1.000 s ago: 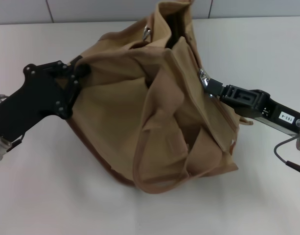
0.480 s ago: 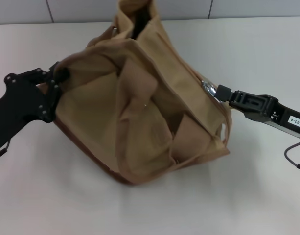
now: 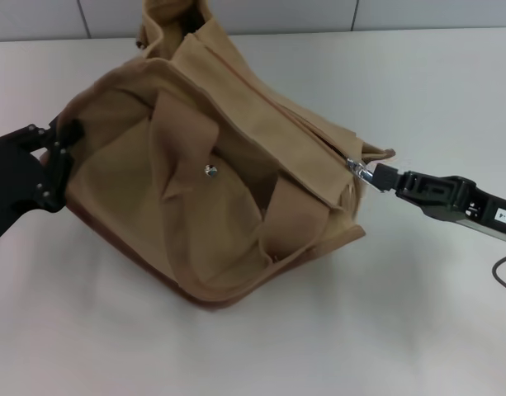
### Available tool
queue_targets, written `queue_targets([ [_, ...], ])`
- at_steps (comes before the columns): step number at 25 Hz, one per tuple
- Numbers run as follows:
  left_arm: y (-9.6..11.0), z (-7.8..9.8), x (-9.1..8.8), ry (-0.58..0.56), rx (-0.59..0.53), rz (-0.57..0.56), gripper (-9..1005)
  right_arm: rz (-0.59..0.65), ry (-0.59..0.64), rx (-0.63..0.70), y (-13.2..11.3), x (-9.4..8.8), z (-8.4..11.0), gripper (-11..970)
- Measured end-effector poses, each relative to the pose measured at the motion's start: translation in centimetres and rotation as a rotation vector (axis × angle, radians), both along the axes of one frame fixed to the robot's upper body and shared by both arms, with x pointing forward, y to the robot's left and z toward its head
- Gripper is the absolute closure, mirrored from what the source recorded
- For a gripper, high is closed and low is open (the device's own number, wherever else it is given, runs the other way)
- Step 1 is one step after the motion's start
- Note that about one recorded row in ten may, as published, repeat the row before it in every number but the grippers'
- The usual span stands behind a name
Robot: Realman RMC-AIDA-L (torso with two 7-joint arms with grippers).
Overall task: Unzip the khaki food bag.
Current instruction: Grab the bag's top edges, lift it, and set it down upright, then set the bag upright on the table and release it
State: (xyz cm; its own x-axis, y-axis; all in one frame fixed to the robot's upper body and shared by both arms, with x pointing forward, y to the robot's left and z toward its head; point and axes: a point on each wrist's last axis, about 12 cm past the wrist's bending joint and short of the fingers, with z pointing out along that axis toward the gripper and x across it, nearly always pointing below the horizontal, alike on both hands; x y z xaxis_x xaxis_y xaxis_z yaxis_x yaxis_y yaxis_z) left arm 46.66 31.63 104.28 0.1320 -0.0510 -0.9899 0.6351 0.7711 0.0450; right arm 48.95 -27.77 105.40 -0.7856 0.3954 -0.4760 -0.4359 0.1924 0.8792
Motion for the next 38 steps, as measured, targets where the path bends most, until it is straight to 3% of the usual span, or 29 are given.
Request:
queue_targets([
  [10, 0.5, -0.5, -0.4, 0.031, 0.014, 0.030, 937, 0.013, 0.018, -0.021, -0.5, -0.2, 0.0, 960],
  [24, 0.8, -1.1, -0.9, 0.074, 0.021, 0.038, 937, 0.014, -0.008, -0.006, -0.8, 0.2, 0.7, 881],
  [27, 0.7, -1.3, -1.0, 0.122, 0.010, -0.002, 937, 0.012, -0.071, 0.012, -0.8, 0.0, 1.2, 864],
  [31, 0.3, -1.6, -1.0, 0.217, -0.029, -0.066, 937, 0.021, -0.252, 0.019, -0.3, -0.3, 1.9, 841],
  [33, 0.2, -1.8, -0.9, 0.259, -0.048, -0.069, 936, 0.024, -0.271, 0.017, -0.1, -0.2, 2.1, 654],
  [36, 0.3, -2.4, -0.3, 0.408, -0.086, -0.070, 936, 0.030, -0.284, 0.008, 0.1, 0.0, 2.1, 589],
  [38, 0.3, -2.4, -0.3, 0.419, -0.091, -0.076, 936, 0.030, -0.289, 0.006, 0.1, 0.0, 2.1, 546],
])
